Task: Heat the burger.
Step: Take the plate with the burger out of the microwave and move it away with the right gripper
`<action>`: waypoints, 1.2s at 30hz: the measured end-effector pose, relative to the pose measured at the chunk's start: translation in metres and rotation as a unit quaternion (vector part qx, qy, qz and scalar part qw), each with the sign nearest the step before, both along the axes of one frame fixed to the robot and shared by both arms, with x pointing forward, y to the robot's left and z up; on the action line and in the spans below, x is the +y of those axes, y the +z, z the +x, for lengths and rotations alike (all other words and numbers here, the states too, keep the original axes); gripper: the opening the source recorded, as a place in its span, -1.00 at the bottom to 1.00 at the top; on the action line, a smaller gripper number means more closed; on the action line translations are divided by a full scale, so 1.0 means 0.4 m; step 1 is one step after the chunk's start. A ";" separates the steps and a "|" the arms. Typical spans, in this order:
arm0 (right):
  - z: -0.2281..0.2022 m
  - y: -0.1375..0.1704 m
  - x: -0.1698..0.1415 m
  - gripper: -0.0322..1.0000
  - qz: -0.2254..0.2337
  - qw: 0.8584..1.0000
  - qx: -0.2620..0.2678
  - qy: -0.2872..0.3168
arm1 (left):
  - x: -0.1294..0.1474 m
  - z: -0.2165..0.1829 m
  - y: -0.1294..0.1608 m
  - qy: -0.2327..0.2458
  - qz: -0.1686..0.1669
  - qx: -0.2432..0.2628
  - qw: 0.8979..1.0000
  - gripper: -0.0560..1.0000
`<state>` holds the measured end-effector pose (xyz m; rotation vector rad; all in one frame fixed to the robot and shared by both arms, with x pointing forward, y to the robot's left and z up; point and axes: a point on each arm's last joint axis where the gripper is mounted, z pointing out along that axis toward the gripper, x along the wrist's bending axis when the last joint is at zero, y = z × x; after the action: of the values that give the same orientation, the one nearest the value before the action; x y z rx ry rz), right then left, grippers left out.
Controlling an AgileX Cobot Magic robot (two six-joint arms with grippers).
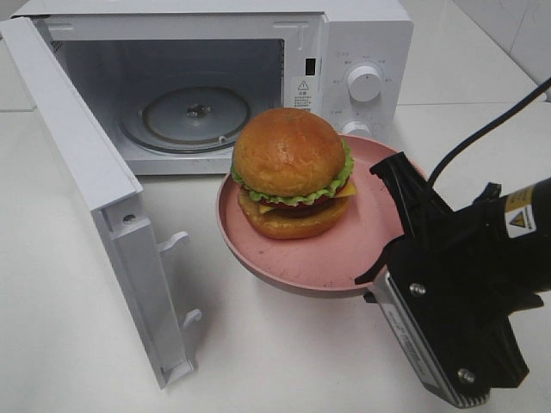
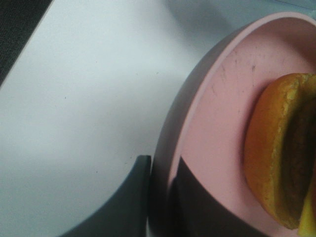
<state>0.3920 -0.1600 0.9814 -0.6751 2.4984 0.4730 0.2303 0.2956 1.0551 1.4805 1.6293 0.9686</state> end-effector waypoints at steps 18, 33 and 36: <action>-0.097 0.014 -0.094 -0.78 -0.001 0.999 0.002 -0.043 | 0.000 0.000 0.000 0.000 0.000 0.000 1.000 0.99; -0.092 0.031 -0.176 -0.78 -0.024 0.964 -0.008 -0.266 | 0.000 0.000 0.000 0.000 0.000 0.000 1.000 0.99; -0.086 0.033 -0.185 -0.78 -0.021 0.954 -0.015 -0.298 | 0.000 0.000 0.000 0.000 0.000 0.000 1.000 0.99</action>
<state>0.3574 -0.2340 0.9945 0.0767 2.5209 0.1787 0.2303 0.2956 1.0551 1.4805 1.6293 0.9686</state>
